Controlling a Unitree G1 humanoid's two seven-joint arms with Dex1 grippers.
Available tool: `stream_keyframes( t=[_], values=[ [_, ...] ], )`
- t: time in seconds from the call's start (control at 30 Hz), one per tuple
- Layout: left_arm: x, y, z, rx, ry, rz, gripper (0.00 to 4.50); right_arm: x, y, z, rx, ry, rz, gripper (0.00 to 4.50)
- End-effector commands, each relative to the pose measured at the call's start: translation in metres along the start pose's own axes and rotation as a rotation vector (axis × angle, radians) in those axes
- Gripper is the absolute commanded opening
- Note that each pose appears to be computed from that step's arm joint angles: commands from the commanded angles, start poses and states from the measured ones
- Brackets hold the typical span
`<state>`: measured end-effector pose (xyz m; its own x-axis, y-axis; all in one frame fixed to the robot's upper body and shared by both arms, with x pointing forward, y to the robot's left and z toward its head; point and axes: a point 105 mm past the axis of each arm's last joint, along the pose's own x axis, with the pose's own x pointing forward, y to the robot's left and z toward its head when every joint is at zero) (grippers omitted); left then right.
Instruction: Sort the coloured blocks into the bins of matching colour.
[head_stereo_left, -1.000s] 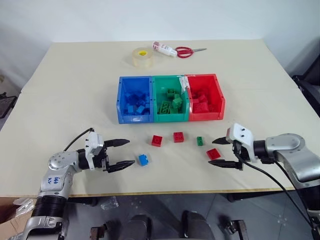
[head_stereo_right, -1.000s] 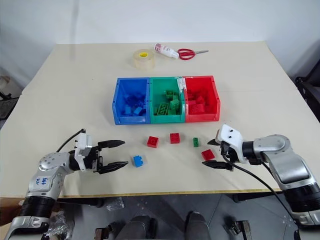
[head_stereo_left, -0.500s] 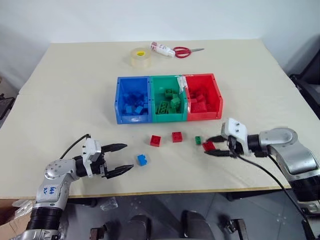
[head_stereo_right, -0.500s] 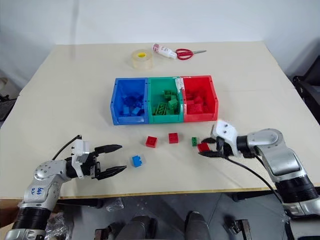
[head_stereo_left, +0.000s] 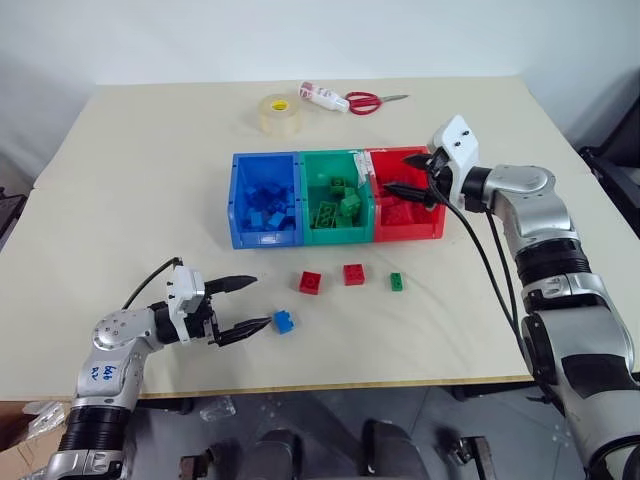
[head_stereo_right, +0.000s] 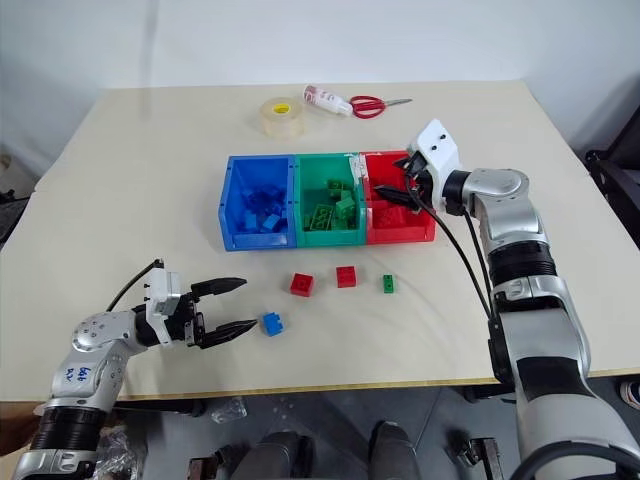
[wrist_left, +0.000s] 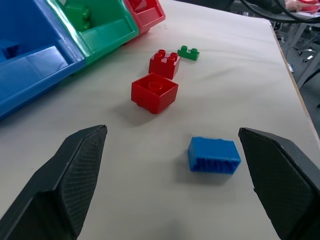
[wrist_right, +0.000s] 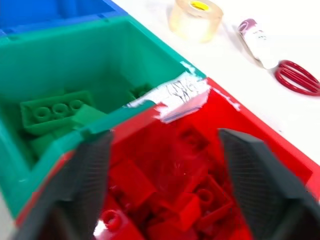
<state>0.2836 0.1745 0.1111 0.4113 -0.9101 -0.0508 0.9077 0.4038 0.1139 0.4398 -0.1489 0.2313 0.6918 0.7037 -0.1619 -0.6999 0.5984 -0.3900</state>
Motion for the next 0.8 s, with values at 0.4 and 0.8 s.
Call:
stream_keyframes(
  t=[0.4, 0.8],
  values=[
    [-0.004, 0.003, 0.005, 0.019, -0.007, -0.003, 4.50, -0.076, 0.025, -0.003, -0.034, -0.034, 0.202, 4.47],
    [-0.015, 0.014, 0.006, 0.027, 0.012, 0.000, 4.50, -0.197, 0.062, -0.061, 0.090, 0.286, 0.155, 4.47]
  ],
)
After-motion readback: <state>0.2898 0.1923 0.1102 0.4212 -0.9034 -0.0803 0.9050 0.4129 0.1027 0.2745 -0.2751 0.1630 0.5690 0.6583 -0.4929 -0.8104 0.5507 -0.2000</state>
